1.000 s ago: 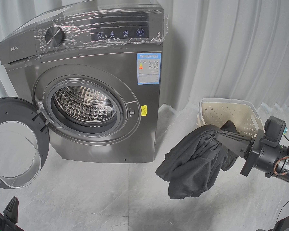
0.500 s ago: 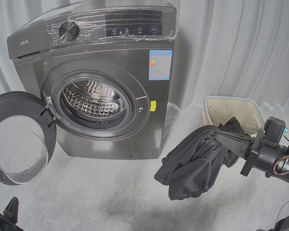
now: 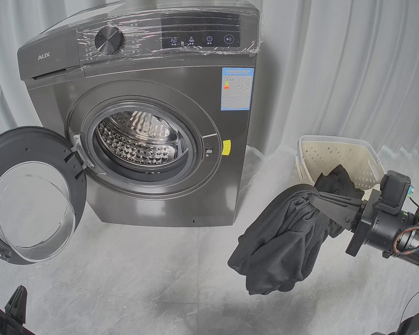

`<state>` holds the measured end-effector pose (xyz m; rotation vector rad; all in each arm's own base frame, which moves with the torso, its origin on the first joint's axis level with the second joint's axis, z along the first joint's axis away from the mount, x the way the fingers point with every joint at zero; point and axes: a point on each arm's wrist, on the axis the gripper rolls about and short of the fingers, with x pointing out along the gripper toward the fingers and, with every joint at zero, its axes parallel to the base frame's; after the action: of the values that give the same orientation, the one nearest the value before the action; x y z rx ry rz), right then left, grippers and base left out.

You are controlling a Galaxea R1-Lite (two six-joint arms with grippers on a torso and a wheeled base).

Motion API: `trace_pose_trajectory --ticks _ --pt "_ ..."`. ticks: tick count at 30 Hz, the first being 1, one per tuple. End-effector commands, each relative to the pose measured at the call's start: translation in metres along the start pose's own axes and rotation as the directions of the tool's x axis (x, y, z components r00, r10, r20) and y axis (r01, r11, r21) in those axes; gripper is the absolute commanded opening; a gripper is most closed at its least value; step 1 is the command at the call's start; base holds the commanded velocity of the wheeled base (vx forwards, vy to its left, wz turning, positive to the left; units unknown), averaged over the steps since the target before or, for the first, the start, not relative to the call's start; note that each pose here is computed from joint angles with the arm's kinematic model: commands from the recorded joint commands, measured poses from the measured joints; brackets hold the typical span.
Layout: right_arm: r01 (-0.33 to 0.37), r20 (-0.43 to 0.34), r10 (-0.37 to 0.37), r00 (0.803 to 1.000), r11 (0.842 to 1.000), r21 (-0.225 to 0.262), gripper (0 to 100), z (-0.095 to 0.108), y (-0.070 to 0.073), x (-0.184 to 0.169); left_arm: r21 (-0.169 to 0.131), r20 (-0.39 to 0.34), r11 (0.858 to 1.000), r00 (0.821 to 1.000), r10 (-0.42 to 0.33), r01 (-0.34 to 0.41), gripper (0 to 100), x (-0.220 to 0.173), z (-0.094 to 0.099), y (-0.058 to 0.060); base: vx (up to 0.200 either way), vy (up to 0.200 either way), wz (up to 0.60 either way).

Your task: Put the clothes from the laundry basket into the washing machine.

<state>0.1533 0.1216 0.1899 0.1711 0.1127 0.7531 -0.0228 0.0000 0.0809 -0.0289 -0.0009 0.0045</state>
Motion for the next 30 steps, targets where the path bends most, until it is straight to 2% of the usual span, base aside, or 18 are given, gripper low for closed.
trace_pose_trajectory --ticks 1,17,30 --pt "0.001 -0.01 -0.001 1.0 1.0 0.001 0 -0.0019 -0.0004 0.0019 0.0 0.002 1.0 1.0 0.0 0.0 0 -0.0002 -0.0048 0.0001 0.0 0.2 0.0" --pt "0.001 -0.01 -0.001 1.0 1.0 0.001 0 -0.0019 -0.0004 0.0019 -0.002 0.002 1.0 1.0 0.002 -0.002 0 -0.0002 -0.0048 0.0002 0.0 0.2 0.0" --pt "0.001 -0.022 -0.001 1.0 1.0 0.002 0 -0.0045 -0.0008 0.0034 0.0 0.002 1.0 1.0 0.002 -0.002 0 -0.0002 -0.0048 0.0002 0.0 0.0 0.0"
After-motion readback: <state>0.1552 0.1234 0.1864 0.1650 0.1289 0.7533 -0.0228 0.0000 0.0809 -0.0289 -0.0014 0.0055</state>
